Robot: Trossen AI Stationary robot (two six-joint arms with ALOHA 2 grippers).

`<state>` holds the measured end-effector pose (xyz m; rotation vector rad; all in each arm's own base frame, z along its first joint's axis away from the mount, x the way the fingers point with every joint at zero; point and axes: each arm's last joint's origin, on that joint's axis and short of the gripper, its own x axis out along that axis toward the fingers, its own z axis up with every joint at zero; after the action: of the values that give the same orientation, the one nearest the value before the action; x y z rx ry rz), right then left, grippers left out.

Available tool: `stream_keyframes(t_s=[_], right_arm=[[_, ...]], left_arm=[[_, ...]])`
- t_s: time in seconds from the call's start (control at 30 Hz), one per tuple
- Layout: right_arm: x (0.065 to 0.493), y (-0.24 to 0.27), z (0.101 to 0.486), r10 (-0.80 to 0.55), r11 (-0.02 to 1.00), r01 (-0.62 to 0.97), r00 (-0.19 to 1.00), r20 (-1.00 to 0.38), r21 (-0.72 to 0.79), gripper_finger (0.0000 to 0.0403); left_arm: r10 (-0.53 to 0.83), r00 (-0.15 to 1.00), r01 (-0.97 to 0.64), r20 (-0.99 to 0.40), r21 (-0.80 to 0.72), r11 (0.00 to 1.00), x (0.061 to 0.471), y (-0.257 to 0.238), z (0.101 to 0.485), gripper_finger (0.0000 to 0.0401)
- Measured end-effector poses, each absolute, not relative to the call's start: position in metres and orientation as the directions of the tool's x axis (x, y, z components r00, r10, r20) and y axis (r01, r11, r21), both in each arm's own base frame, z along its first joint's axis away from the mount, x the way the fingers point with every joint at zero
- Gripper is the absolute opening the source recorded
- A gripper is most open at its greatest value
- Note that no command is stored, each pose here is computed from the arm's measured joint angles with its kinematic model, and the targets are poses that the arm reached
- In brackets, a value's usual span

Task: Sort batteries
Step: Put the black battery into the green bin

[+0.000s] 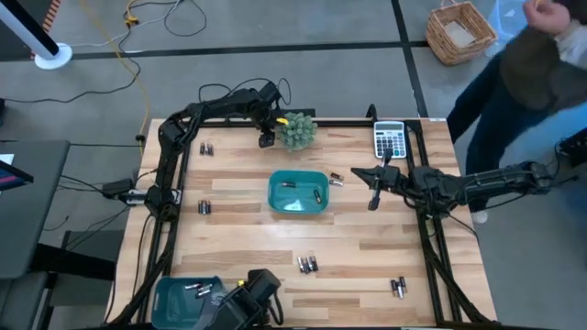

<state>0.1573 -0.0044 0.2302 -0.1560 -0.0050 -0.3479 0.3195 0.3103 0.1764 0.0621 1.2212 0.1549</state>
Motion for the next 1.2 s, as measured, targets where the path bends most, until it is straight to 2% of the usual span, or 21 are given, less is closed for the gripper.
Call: stream_keyframes(t_s=[0.17,1.2], right_arm=[[0.158,-0.003,0.231,-0.329,0.932,0.328,0.944,0.017,-0.152,0.0000],[0.158,-0.004,0.231,-0.331,0.926,0.328,0.944,0.014,-0.186,0.0000]], left_arm=[[0.144,0.274,-0.095,-0.951,0.122,0.988,0.319,0.312,0.169,0.0224],[0.184,0.289,-0.114,-0.940,0.156,0.981,0.334,0.304,0.184,0.0224]])
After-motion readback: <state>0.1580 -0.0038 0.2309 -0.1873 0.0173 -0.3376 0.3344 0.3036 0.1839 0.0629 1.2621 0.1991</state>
